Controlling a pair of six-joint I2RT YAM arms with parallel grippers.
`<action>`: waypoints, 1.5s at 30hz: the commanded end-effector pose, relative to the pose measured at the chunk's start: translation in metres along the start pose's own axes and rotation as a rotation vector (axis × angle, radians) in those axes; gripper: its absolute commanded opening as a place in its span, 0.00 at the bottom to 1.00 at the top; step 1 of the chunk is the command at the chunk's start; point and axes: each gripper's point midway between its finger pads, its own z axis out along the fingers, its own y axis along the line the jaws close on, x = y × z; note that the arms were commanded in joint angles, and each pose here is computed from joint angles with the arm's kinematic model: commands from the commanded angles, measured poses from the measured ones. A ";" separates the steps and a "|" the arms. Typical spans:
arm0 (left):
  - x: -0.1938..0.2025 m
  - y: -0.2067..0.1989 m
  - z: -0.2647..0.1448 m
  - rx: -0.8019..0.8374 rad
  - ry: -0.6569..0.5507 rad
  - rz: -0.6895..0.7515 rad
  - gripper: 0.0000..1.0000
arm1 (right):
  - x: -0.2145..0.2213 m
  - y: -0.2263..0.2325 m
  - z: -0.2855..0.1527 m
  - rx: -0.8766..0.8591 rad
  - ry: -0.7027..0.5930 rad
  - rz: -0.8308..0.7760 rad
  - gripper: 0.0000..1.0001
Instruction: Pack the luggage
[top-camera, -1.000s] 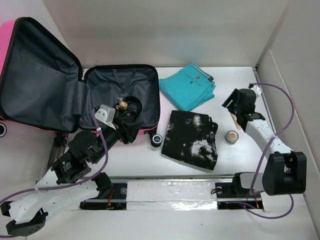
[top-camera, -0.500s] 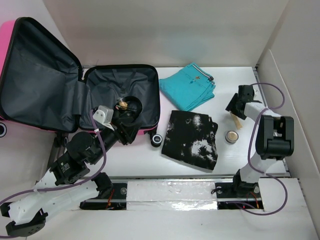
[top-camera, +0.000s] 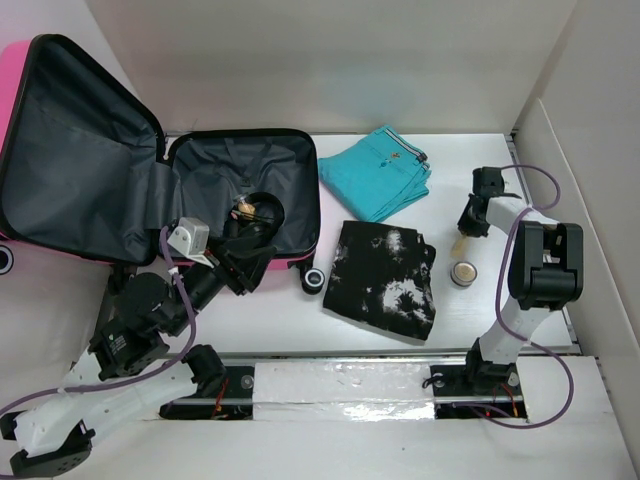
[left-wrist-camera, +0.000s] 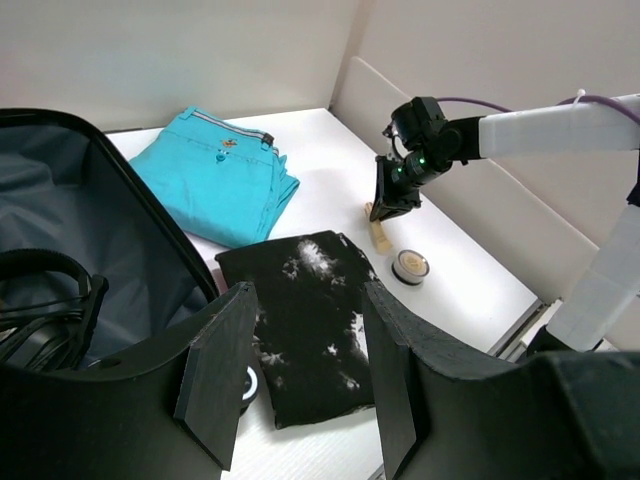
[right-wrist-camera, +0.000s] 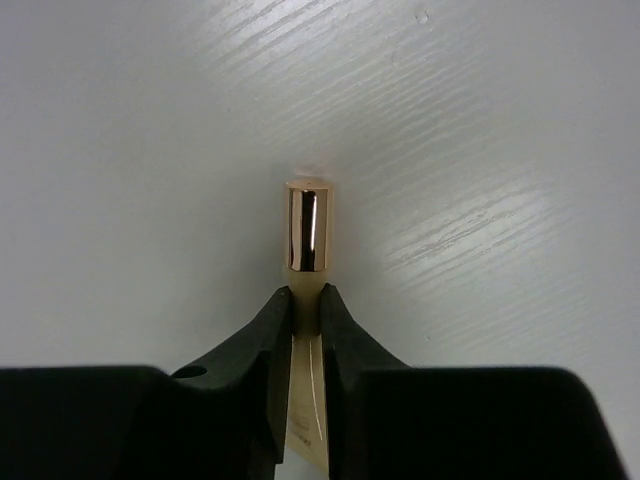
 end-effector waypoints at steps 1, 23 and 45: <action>-0.019 -0.007 -0.004 0.034 -0.072 -0.021 0.43 | -0.002 0.000 -0.006 0.011 0.006 -0.031 0.14; -0.012 0.000 0.003 -0.010 -0.046 -0.007 0.43 | 0.022 0.386 -0.379 -1.353 -0.247 -0.188 0.23; -0.019 -0.006 -0.003 0.029 -0.072 -0.016 0.43 | 0.032 -0.003 -0.160 -0.204 -0.451 0.288 0.70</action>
